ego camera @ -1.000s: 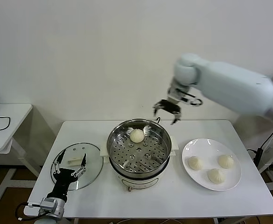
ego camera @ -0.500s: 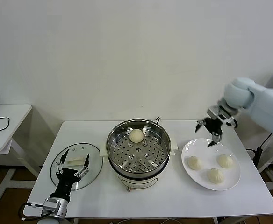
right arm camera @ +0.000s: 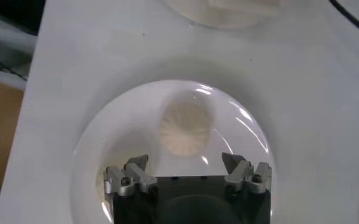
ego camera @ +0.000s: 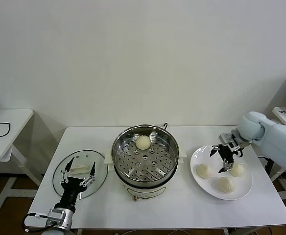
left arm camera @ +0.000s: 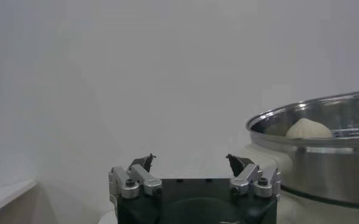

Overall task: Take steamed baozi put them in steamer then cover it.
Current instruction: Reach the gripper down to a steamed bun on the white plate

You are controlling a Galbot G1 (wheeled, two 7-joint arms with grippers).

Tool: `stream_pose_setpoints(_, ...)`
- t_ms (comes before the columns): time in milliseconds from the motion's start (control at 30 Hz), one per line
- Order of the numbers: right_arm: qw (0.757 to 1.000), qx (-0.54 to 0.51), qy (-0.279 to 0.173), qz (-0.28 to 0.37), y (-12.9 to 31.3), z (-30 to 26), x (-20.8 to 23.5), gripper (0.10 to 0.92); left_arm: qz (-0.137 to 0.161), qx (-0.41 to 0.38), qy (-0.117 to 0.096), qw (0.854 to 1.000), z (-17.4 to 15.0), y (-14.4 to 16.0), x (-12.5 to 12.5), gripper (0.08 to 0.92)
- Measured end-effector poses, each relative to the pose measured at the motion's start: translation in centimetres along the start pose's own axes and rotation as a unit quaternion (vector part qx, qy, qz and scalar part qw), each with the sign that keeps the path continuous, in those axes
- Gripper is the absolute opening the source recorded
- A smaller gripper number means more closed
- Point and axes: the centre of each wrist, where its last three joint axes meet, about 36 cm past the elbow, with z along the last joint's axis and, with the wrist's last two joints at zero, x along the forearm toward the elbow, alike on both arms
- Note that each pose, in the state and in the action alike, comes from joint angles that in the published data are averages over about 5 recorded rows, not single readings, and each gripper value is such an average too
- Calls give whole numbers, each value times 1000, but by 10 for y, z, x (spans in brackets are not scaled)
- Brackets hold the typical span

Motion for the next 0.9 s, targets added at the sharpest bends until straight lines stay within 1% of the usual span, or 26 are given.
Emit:
stream_pose_setpoints(367,1000,-20,-13,2,3,-1,-32,823,-1,0,2,1000,3,0,-1,823)
stream_pose_setpoints(900,1000,-26,-16,4,5,-4,-50,823,-2,0,3,1000,3,-1,-1,823)
